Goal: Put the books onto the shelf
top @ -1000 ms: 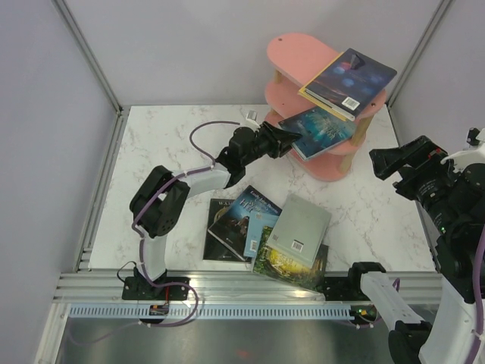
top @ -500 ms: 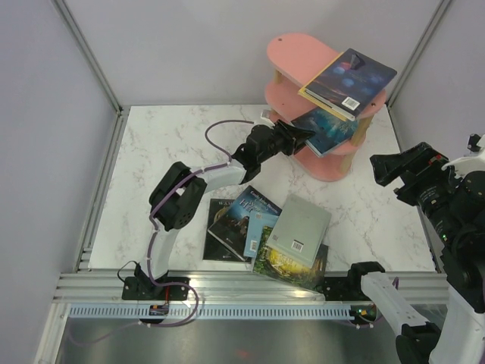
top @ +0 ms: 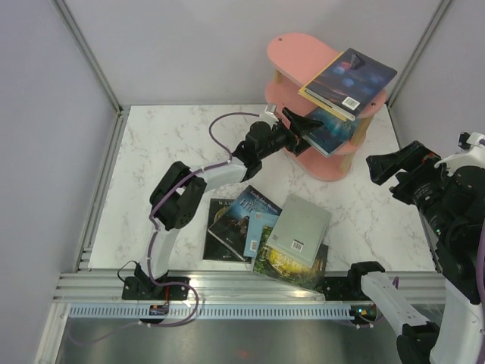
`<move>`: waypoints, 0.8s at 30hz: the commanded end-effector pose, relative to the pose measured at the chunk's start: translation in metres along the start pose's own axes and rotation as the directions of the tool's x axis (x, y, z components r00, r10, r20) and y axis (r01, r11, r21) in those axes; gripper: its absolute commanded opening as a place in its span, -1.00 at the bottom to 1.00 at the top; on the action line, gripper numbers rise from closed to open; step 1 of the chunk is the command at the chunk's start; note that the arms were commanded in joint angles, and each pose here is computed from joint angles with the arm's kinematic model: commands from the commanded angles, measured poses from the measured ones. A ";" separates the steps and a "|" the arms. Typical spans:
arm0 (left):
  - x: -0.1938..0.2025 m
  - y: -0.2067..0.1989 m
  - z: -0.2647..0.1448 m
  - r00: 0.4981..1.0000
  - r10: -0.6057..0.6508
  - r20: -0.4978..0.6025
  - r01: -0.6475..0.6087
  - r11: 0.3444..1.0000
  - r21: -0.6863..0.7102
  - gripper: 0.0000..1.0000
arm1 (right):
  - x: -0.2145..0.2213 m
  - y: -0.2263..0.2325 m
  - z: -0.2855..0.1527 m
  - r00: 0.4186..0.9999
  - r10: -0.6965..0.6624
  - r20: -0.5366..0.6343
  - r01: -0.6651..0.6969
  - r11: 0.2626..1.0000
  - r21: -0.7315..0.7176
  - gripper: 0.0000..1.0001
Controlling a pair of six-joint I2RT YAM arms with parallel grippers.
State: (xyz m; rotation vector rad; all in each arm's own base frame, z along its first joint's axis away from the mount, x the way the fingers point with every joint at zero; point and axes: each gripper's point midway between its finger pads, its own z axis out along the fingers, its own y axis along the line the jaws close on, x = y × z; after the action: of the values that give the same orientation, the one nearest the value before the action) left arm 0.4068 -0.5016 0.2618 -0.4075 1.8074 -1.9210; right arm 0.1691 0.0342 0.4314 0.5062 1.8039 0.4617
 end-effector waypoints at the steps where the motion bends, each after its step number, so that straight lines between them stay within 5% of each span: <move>1: 0.010 -0.001 -0.024 0.998 0.057 -0.037 -0.058 0.998 -0.025 1.00 | -0.003 0.002 0.003 1.000 -0.011 0.016 0.011 1.000 -0.009 0.96; 13: -0.053 0.019 -0.179 0.960 0.273 0.060 -0.247 0.928 -0.280 1.00 | 0.009 0.000 0.011 1.000 -0.001 -0.015 0.001 1.000 -0.024 0.96; 18: -0.044 0.016 -0.252 0.932 0.357 0.061 -0.307 0.869 -0.389 1.00 | 0.017 0.005 0.019 0.999 0.006 -0.045 -0.009 0.998 -0.059 0.96; 24: -0.003 0.070 -0.331 0.947 0.320 0.020 -0.262 0.811 -0.524 1.00 | 0.029 0.009 0.028 0.996 0.017 -0.090 -0.025 0.996 -0.084 0.96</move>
State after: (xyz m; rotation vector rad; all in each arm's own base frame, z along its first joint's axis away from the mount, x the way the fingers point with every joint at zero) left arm 0.2799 -0.2442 0.2339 -0.3528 1.9687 -1.3291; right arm 0.1858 0.0501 0.4004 0.4790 1.8766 0.5261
